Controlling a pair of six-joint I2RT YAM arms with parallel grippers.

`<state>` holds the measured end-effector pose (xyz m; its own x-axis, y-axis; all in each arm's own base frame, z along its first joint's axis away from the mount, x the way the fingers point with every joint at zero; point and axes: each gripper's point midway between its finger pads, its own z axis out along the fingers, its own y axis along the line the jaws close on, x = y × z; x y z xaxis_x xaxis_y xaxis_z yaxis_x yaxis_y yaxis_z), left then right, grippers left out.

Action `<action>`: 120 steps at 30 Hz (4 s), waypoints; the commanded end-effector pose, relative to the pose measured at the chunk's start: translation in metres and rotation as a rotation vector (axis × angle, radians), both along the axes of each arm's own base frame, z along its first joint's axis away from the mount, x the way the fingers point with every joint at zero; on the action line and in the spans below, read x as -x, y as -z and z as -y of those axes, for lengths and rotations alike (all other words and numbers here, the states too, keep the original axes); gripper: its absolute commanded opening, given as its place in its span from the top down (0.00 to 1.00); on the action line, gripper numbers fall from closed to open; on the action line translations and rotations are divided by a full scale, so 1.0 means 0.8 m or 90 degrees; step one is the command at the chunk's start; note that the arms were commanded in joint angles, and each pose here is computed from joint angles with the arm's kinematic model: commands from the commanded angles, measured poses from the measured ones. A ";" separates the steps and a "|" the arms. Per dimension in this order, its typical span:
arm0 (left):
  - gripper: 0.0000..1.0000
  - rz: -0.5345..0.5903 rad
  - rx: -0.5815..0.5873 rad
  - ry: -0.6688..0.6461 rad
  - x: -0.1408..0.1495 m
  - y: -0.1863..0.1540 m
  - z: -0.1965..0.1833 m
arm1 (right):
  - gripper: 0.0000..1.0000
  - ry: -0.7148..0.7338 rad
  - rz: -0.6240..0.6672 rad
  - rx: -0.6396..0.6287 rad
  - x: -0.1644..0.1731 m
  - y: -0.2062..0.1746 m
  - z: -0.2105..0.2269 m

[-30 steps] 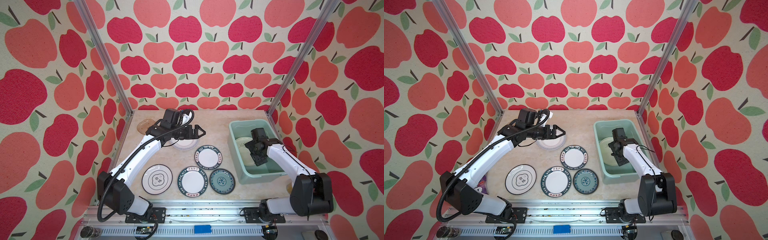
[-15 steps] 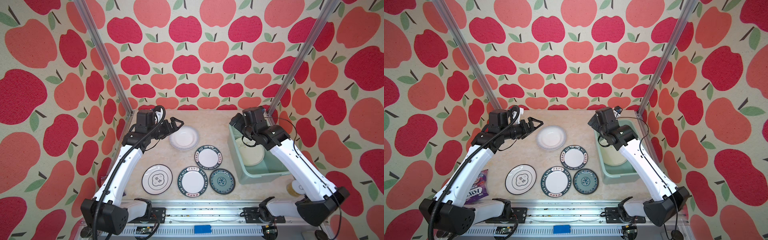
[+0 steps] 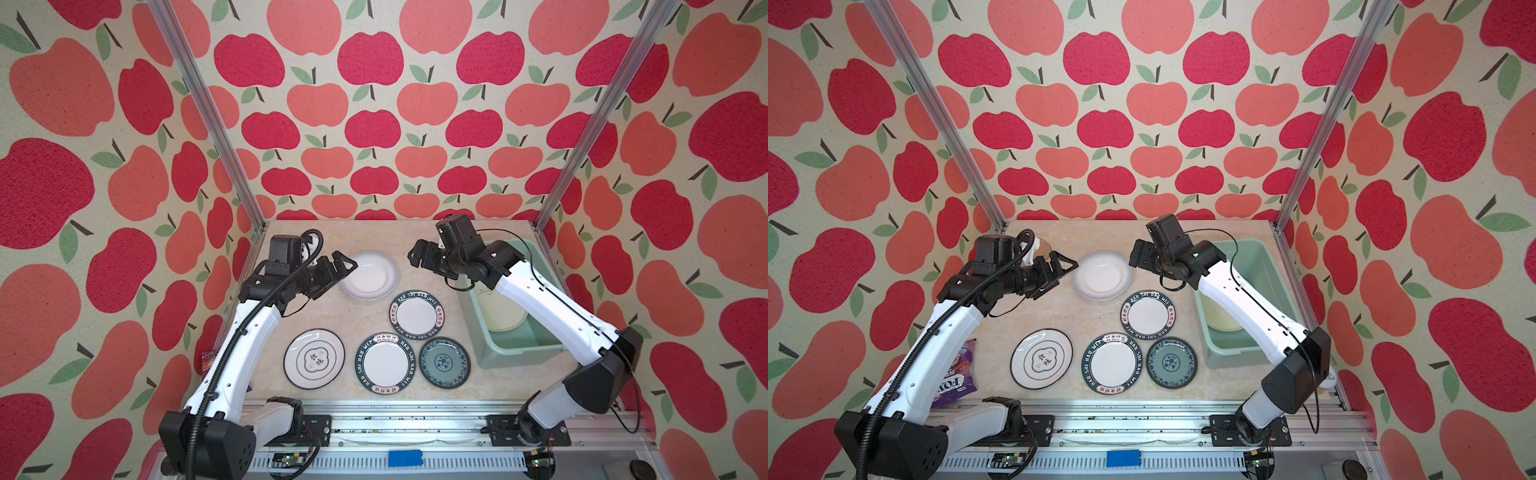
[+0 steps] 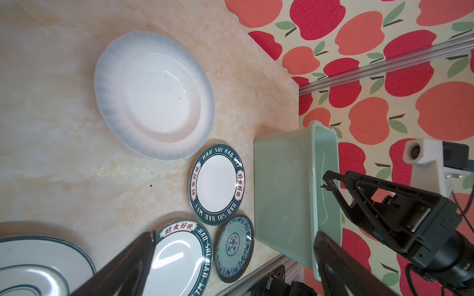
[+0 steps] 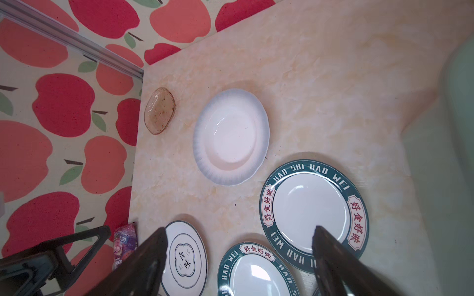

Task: Place the plates into the plastic bin on the countertop
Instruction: Pick up the plate from the top-center of the table.

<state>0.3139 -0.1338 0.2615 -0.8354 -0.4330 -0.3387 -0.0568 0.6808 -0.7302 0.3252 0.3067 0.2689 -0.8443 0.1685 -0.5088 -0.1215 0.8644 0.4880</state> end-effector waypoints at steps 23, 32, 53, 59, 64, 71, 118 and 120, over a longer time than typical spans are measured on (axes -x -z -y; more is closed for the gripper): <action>0.01 -0.099 -0.008 -0.049 -0.135 0.173 -0.074 | 0.16 -0.053 -0.210 0.039 -0.135 0.207 -0.058; 0.01 -0.100 0.019 -0.037 -0.162 0.205 -0.066 | 0.21 -0.080 -0.221 -0.014 -0.151 0.237 -0.086; 0.30 -0.110 0.048 -0.010 -0.169 0.238 -0.042 | 0.50 -0.100 -0.246 -0.083 -0.145 0.276 -0.116; 0.46 -0.119 0.048 -0.004 -0.165 0.246 -0.037 | 0.57 -0.101 -0.254 -0.092 -0.141 0.284 -0.118; 0.59 -0.121 0.051 -0.003 -0.167 0.249 -0.034 | 0.62 -0.100 -0.256 -0.096 -0.138 0.288 -0.118; 0.66 -0.125 0.053 -0.001 -0.169 0.254 -0.034 | 0.73 -0.099 -0.254 -0.106 -0.138 0.289 -0.120; 0.07 -0.036 0.043 -0.027 -0.143 0.186 -0.066 | 1.00 -0.092 -0.124 -0.165 -0.158 0.164 -0.141; 0.06 -0.024 0.035 -0.040 -0.140 0.177 -0.076 | 1.00 -0.091 -0.116 -0.170 -0.160 0.155 -0.142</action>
<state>0.4338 -0.0824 0.1095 -0.8279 -0.5048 -0.2443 -0.1432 0.6115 -0.7782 0.4435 0.4161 0.0791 -0.9707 0.1081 -0.2147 -0.0665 0.7376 0.6719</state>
